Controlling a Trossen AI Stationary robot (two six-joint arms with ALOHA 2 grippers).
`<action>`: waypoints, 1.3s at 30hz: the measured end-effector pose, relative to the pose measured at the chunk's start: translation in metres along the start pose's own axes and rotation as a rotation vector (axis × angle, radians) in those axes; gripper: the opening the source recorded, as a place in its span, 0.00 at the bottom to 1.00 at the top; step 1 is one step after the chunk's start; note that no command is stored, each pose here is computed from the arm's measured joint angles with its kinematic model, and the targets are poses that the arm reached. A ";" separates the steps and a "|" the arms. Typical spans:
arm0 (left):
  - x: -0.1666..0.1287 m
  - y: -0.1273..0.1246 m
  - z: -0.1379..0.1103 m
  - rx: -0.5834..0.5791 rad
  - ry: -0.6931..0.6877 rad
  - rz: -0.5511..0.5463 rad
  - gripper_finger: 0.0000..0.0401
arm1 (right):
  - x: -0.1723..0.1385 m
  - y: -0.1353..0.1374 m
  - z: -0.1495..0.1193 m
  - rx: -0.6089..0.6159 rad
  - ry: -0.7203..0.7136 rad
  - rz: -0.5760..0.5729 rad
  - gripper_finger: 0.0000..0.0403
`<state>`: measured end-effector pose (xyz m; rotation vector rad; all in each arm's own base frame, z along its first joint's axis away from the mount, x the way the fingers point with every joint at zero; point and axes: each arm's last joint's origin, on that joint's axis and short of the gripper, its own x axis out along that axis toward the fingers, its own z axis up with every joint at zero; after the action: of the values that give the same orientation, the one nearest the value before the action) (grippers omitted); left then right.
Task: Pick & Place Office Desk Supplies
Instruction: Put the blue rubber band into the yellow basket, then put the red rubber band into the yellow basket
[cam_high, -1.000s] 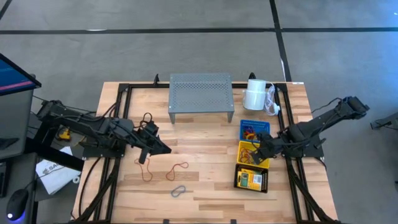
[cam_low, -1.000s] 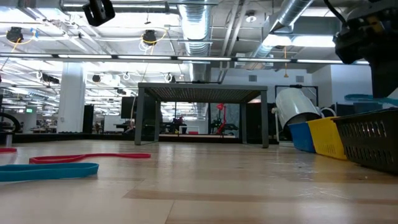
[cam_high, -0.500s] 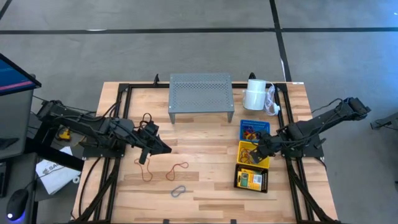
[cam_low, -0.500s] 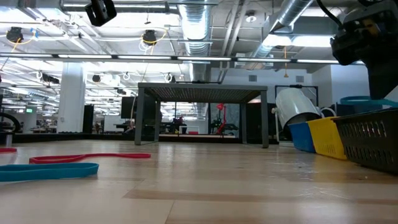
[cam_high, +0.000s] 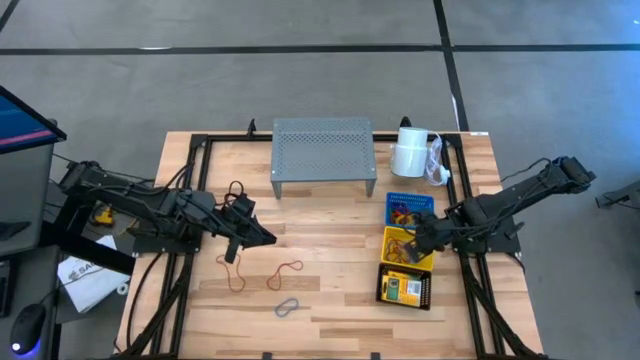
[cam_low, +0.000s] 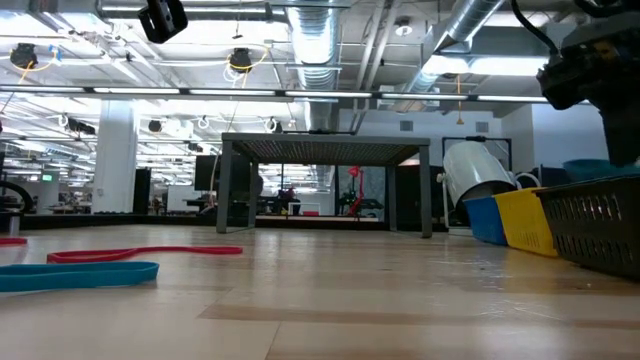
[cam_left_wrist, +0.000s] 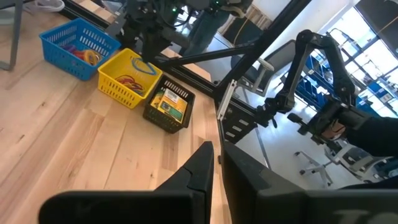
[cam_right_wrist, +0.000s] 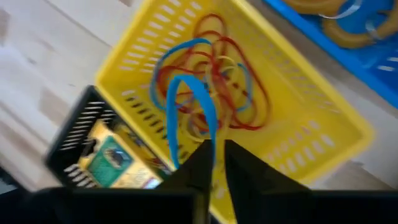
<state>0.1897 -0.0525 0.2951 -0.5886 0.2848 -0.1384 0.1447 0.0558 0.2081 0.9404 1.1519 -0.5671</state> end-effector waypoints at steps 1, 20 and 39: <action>0.000 0.000 0.000 0.000 0.000 0.000 0.06 | 0.000 -0.001 0.000 -0.001 0.003 -0.016 0.11; 0.000 0.000 0.000 0.000 0.001 -0.001 0.06 | 0.003 -0.013 0.007 0.145 -0.028 -0.154 0.56; 0.019 0.000 -0.022 0.165 0.245 -0.128 0.06 | -0.001 0.041 0.026 -0.019 -0.179 0.383 0.32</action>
<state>0.2015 -0.0685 0.2735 -0.4257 0.4683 -0.3554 0.1902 0.0542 0.2251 1.0405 0.7884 -0.3207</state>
